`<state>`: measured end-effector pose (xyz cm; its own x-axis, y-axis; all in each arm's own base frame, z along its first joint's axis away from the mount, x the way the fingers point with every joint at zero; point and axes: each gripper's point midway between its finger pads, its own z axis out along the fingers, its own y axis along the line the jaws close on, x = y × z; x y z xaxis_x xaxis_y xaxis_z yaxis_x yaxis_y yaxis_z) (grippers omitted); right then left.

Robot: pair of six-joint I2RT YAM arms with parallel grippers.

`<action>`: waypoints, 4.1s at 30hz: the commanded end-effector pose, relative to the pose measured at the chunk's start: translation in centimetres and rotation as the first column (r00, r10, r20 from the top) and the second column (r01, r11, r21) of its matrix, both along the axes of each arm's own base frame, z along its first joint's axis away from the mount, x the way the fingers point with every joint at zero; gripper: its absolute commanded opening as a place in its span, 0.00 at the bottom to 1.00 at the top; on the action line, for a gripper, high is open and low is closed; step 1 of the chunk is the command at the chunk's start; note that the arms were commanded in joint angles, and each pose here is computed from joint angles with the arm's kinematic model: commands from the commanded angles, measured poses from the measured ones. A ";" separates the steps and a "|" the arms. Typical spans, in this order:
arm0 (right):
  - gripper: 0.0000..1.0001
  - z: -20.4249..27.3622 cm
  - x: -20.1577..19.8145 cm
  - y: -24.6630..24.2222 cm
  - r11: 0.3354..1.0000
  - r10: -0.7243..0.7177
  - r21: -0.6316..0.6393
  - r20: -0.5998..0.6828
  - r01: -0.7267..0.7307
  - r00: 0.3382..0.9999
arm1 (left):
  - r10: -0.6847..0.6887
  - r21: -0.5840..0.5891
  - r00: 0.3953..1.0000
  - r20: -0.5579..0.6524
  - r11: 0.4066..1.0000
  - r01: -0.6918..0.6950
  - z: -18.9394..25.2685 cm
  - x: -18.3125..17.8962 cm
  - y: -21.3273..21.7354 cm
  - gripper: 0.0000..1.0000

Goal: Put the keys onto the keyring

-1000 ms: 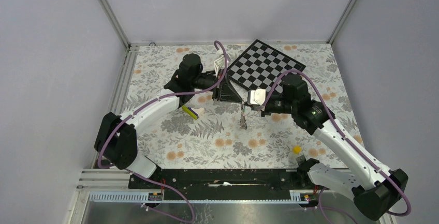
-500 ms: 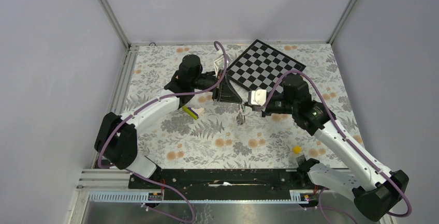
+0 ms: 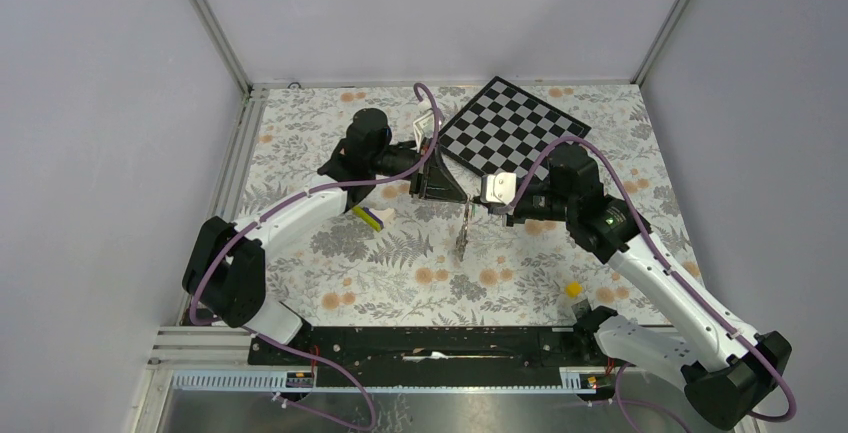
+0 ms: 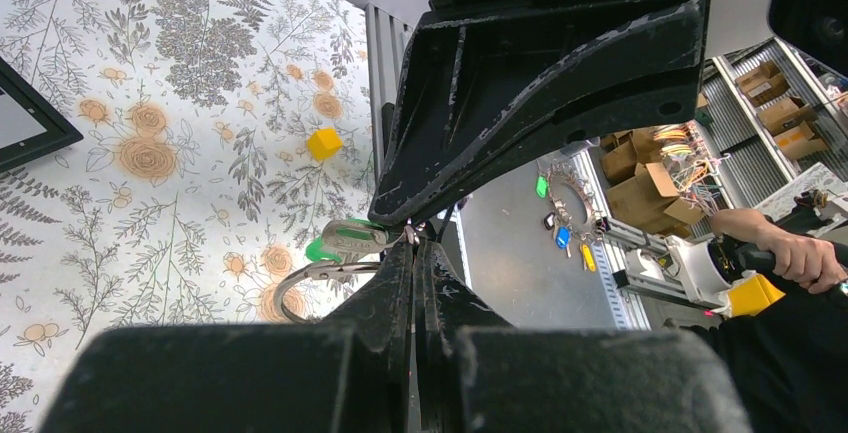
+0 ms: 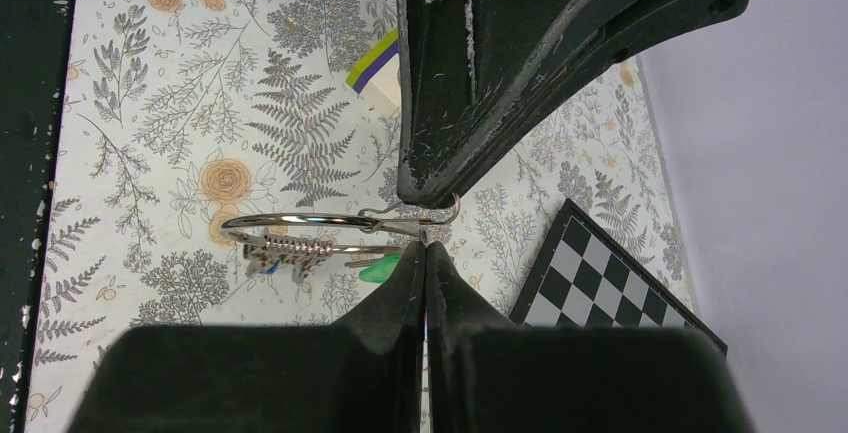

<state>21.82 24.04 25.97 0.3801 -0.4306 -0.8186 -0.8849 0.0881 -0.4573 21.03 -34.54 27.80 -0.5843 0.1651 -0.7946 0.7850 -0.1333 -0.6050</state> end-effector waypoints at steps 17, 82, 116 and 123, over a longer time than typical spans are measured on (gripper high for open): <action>0.00 1.6 0.1 0.2 0.999 -0.001 0.046 0.030 0.000 1.000 | -0.013 -0.049 0.999 0.049 0.999 0.015 1.3 -0.1 -0.2 0.00; 0.00 2.3 -0.5 0.4 0.997 0.018 0.070 0.021 -0.019 1.000 | 0.004 -0.028 0.999 0.033 1.000 -0.003 0.1 0.4 -1.0 0.00; 0.00 1.8 -0.3 0.4 0.998 0.015 0.058 0.019 -0.017 1.000 | 0.027 -0.036 0.999 0.041 0.999 -0.026 1.0 0.7 -1.1 0.00; 0.00 1.6 -0.3 0.3 0.999 0.015 0.053 0.017 -0.015 1.000 | 0.038 -0.031 0.999 0.034 0.999 -0.037 0.8 0.8 -1.1 0.00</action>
